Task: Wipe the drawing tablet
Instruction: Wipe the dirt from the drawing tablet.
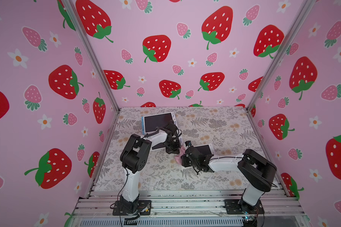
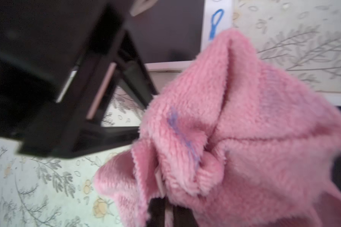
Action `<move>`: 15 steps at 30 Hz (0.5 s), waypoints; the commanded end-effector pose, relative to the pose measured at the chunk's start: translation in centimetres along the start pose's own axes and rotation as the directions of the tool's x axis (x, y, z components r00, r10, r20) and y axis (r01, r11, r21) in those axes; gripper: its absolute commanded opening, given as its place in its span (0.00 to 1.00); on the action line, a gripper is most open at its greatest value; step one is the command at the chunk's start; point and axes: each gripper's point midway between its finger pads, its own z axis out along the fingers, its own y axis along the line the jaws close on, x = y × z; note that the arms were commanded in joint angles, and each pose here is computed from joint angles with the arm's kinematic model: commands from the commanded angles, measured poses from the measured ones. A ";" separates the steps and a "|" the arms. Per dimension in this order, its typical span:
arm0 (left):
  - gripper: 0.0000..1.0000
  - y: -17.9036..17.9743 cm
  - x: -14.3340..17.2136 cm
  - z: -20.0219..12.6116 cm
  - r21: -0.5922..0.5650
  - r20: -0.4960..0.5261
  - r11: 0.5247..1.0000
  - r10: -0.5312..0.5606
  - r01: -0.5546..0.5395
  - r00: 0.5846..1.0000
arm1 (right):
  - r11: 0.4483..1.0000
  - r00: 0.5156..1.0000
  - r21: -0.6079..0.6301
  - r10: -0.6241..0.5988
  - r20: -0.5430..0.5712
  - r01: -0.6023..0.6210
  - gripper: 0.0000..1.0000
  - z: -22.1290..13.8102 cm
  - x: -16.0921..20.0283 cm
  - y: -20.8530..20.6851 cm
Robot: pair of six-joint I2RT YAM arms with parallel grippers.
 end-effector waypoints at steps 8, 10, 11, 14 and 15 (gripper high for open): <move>0.07 3.0 1.5 2.6 -0.112 -0.061 0.993 -0.043 0.036 0.997 | 0.993 0.990 -0.038 -0.114 -0.086 0.111 0.00 0.0 2.4 3.9; 0.07 3.0 1.6 2.5 -0.115 -0.060 0.993 -0.040 0.033 0.997 | 0.998 0.994 0.041 -0.052 -0.094 0.056 0.00 -0.3 2.4 -0.5; 0.07 3.1 1.6 2.5 -0.117 -0.061 0.993 -0.040 0.033 0.997 | 0.997 0.995 0.061 -0.040 -0.091 0.046 0.00 -0.6 2.3 -1.8; 0.07 3.1 1.7 2.5 -0.117 -0.063 0.993 -0.041 0.034 0.997 | 0.995 0.992 0.048 -0.078 -0.100 0.083 0.00 -1.1 2.4 -1.8; 0.07 3.1 1.6 2.5 -0.117 -0.061 0.993 -0.039 0.032 0.997 | 0.995 0.990 0.021 -0.095 -0.106 0.098 0.00 -1.1 2.5 -0.4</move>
